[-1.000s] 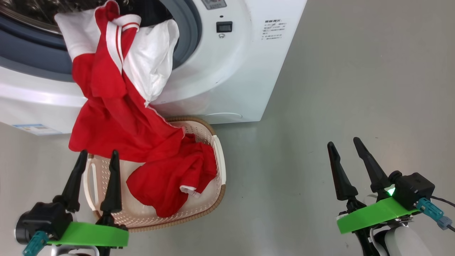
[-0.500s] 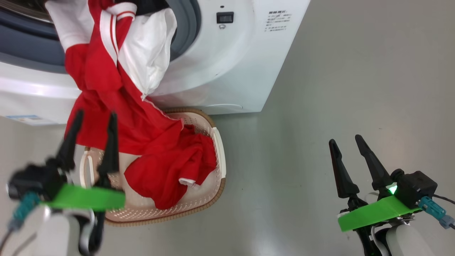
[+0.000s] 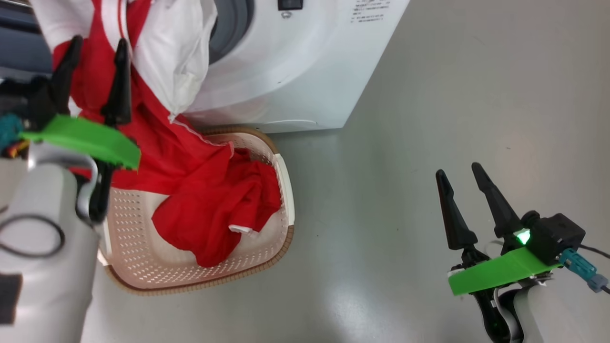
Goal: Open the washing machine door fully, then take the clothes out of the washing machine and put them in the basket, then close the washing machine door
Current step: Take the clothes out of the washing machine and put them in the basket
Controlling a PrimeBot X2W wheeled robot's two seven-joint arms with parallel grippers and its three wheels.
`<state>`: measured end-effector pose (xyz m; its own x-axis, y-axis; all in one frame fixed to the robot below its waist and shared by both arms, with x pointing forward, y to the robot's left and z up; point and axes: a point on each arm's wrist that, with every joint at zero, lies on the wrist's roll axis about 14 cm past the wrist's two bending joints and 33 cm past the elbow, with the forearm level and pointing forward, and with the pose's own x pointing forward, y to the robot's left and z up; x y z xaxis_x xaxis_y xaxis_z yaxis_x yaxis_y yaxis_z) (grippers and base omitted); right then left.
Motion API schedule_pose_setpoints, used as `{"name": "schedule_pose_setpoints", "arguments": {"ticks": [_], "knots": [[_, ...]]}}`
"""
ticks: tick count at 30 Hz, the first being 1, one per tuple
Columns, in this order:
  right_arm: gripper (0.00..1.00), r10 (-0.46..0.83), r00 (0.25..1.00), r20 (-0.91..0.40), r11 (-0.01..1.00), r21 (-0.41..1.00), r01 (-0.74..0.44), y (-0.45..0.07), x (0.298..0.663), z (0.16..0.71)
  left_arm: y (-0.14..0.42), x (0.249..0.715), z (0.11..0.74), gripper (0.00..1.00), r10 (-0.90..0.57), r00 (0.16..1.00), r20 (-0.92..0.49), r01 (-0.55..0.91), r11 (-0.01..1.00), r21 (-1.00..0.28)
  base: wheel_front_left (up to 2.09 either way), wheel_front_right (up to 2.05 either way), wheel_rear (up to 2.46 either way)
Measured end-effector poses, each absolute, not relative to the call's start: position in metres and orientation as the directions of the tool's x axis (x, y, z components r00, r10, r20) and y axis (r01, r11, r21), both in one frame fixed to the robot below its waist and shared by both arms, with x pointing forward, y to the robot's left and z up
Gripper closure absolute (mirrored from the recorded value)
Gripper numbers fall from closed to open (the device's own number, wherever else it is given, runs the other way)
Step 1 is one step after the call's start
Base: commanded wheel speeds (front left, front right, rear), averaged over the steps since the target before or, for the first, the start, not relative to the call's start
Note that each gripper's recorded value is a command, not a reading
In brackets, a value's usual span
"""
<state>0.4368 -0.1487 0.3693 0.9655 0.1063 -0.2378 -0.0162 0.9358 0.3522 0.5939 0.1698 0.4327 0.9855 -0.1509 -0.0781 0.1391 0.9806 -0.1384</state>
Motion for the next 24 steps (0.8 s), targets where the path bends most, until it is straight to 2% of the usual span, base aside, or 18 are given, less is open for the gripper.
{"name": "schedule_pose_setpoints", "arguments": {"ticks": [8,23,24], "knots": [[0.0,0.09,0.966,-0.242,0.937,0.348,0.0,-0.155,0.442,0.365,0.17,0.626,0.405,0.0,-0.158,0.968,-0.196,0.14,0.985,-0.103,0.0,0.0,0.0],[0.0,0.08,0.963,-0.256,0.938,0.347,0.014,-0.159,0.444,0.358,0.155,0.635,0.366,0.0,-0.2,0.926,-0.319,0.181,0.98,-0.087,0.0,0.0,0.0],[0.0,0.08,0.963,-0.256,0.938,0.347,0.015,-0.16,0.444,0.358,0.155,0.635,0.366,0.08,-0.2,0.926,-0.321,0.18,0.98,-0.089,0.0,0.0,0.0]]}}
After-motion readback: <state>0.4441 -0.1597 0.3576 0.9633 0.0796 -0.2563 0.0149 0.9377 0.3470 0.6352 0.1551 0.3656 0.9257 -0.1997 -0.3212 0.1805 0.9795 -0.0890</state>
